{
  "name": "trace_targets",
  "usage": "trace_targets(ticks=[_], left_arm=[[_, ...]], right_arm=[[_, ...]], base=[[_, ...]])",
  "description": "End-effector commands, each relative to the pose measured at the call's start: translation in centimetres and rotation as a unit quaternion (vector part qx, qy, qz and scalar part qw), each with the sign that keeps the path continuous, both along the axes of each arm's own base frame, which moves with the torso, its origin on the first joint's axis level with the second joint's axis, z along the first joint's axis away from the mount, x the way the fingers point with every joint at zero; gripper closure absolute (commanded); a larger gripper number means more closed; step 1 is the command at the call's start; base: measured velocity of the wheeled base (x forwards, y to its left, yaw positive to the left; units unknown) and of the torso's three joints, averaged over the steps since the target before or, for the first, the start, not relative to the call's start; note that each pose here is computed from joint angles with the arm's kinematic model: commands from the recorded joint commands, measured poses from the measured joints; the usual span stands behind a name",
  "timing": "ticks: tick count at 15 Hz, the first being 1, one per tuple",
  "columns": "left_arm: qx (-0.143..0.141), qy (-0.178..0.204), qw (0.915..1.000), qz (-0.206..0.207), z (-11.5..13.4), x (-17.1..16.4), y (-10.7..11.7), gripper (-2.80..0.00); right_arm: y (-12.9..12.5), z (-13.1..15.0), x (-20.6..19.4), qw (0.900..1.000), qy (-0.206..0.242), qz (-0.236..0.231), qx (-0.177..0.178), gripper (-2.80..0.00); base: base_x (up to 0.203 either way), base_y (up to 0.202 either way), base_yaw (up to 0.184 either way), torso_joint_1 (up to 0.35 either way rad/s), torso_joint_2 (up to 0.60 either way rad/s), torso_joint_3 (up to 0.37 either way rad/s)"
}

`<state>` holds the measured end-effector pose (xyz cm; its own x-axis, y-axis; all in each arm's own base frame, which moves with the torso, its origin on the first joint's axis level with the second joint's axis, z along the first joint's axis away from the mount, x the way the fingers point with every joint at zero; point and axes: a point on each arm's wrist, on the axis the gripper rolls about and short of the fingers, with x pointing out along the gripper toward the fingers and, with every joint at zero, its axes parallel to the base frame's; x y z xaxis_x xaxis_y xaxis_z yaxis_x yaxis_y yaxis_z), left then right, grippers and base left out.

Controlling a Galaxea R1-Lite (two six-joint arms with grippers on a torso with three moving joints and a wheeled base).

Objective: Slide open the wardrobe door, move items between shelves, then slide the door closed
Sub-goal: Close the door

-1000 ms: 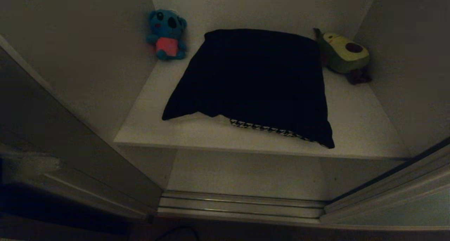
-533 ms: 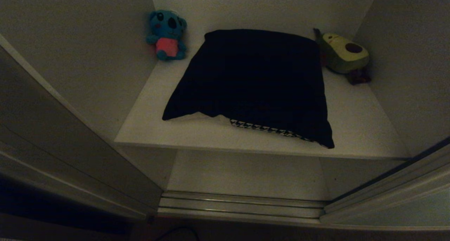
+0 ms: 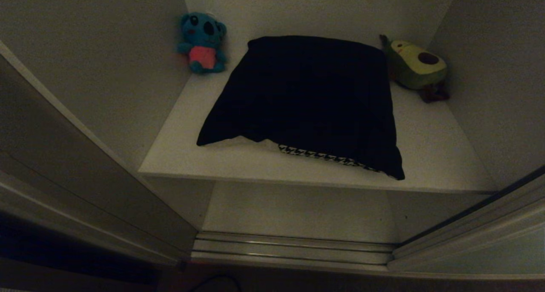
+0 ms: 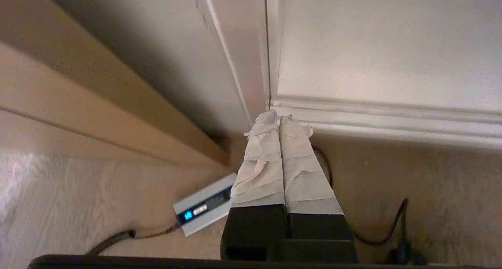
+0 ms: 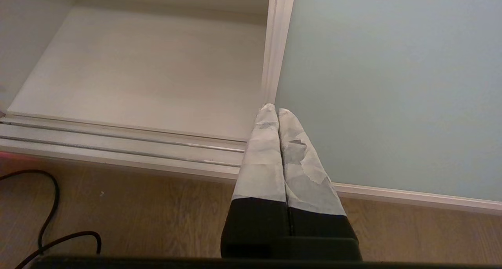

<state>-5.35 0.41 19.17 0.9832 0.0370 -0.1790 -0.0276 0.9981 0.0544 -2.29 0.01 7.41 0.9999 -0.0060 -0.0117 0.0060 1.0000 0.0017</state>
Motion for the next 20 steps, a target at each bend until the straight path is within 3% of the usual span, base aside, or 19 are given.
trace_targets(ticks=[1, 4, 6, 9, 11, 13, 14, 20], left_arm=[[0.006, 0.024, 0.9997, -0.001, -2.3, 0.4, 0.0, 0.0], [0.022, -0.008, 0.9992, -0.031, -5.6, -0.5, -0.2, 0.0], [0.03, -0.005, 0.9989, -0.035, -8.4, -0.1, -0.3, 0.0], [0.01, 0.0, 0.9997, -0.02, -11.1, 1.6, -0.3, 0.0], [0.005, -0.034, 0.9991, -0.023, -11.5, 2.4, -0.3, 0.0], [0.037, -0.037, 0.9976, -0.045, -11.5, 2.5, -0.4, 0.0], [0.038, -0.038, 0.9974, -0.048, -11.5, 2.5, -0.4, 0.0], [0.017, -0.039, 0.998, -0.047, -11.5, 2.4, -0.4, 0.0]], right_arm=[[0.0, -0.1, 0.0, 1.0, 0.002, 0.0, 0.0, 0.0], [0.0, -0.1, 0.0, 1.0, 0.003, 0.0, 0.0, 0.0], [0.0, -0.1, 0.0, 1.0, 0.003, 0.0, 0.0, 0.0], [0.0, -0.1, 0.0, 1.0, 0.002, 0.0, 0.0, 0.0], [0.0, -0.1, 0.0, 1.0, 0.002, 0.0, 0.0, 0.0], [0.0, -0.1, 0.0, 1.0, 0.003, 0.0, 0.0, 0.0], [0.0, -0.1, 0.0, 1.0, 0.003, 0.0, 0.0, 0.0], [0.0, -0.1, 0.0, 1.0, 0.002, 0.0, 0.0, 0.0]], base=[[0.0, 0.0, 0.0, 0.0, 0.0, 0.0], [0.0, 0.0, 0.0, 0.0, 0.0, 0.0], [0.0, 0.0, 0.0, 0.0, 0.0, 0.0], [0.0, 0.0, 0.0, 0.0, 0.0, 0.0], [0.0, 0.0, 0.0, 0.0, 0.0, 0.0], [0.0, 0.0, 0.0, 0.0, 0.0, 0.0], [0.0, 0.0, 0.0, 0.0, 0.0, 0.0], [0.0, 0.0, 0.0, 0.0, 0.0, 0.0]])
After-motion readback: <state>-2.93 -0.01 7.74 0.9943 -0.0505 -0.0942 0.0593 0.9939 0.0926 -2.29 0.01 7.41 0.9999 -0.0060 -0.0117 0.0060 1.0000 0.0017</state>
